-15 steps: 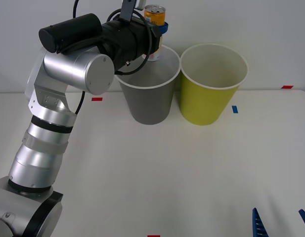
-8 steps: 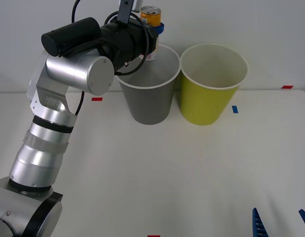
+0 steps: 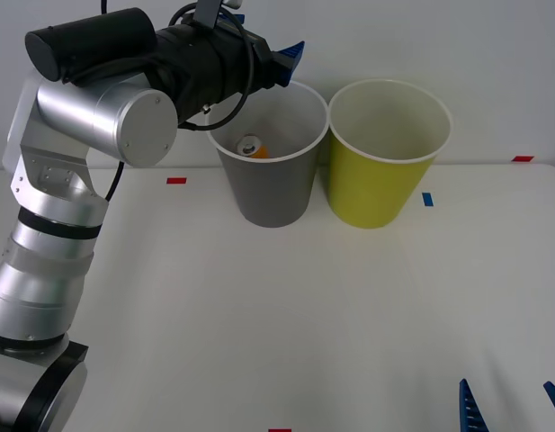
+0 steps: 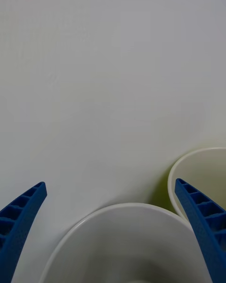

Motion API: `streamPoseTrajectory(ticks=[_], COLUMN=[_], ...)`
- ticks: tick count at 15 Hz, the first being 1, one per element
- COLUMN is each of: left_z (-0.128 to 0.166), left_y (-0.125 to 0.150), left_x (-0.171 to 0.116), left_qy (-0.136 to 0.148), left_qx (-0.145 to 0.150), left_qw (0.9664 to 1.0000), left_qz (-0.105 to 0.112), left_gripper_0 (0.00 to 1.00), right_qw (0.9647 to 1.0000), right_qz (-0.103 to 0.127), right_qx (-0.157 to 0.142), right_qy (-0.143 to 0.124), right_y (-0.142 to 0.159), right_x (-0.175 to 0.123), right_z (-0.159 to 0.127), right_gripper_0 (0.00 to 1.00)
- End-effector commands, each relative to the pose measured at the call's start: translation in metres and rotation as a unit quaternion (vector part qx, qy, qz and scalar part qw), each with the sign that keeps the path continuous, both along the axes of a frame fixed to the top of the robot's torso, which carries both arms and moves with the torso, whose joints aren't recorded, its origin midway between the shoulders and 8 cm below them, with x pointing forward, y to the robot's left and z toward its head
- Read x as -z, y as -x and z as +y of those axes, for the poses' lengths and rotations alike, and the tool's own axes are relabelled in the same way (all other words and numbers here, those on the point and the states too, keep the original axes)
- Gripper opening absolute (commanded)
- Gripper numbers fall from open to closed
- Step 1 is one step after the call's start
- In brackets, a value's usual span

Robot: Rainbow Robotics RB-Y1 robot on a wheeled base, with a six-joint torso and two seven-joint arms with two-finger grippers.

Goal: Put cans in the gray bin and PET bottles in the light green bin.

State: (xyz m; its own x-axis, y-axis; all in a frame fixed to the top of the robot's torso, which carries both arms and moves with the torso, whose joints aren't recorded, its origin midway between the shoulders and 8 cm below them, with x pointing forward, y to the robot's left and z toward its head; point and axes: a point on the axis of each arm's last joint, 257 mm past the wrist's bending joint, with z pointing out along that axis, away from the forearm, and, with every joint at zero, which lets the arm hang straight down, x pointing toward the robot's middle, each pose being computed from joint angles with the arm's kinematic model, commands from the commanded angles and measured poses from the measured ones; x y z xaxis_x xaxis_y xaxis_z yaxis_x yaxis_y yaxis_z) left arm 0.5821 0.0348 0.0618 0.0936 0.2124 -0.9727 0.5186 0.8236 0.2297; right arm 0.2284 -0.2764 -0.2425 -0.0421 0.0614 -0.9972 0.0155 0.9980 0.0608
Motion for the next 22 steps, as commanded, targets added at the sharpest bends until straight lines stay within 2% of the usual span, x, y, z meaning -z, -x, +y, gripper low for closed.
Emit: streamPoseTrajectory(ticks=[1, 3, 7, 10, 13, 17, 22], left_z=[0.029, 0.048, 0.074, 0.088, 0.096, 0.101, 0.11], left_y=[0.032, 0.06, 0.104, 0.134, 0.156, 0.182, 0.204], left_x=[0.006, 0.019, 0.051, 0.092, 0.119, 0.174, 0.201], left_qy=[-0.015, -0.02, -0.037, -0.038, -0.034, -0.032, -0.031], left_qx=[-0.01, -0.017, -0.03, -0.04, -0.045, -0.05, -0.061], left_qw=[0.9997, 0.9994, 0.9988, 0.9982, 0.9969, 0.9907, 0.9846], left_qz=[-0.016, -0.024, -0.015, 0.022, 0.055, 0.123, 0.161], left_gripper_0=[1.0, 1.0, 1.0, 1.0, 1.0, 1.0, 1.0], right_qw=[1.0, 1.0, 1.0, 1.0, 1.0, 1.0, 1.0], right_qz=[0.0, 0.0, 0.0, 0.0, 0.0, 0.0, 0.0], right_qx=[0.0, 0.0, 0.0, 0.0, 0.0, 0.0, 0.0], right_qy=[0.0, 0.0, 0.0, 0.0, 0.0, 0.0, 0.0], right_y=[0.0, 0.0, 0.0, 0.0, 0.0, 0.0, 0.0], right_x=[0.0, 0.0, 0.0, 0.0, 0.0, 0.0, 0.0], right_z=[0.0, 0.0, 0.0, 0.0, 0.0, 0.0, 0.0], right_gripper_0=[1.0, 1.0, 1.0, 1.0, 1.0, 1.0, 1.0])
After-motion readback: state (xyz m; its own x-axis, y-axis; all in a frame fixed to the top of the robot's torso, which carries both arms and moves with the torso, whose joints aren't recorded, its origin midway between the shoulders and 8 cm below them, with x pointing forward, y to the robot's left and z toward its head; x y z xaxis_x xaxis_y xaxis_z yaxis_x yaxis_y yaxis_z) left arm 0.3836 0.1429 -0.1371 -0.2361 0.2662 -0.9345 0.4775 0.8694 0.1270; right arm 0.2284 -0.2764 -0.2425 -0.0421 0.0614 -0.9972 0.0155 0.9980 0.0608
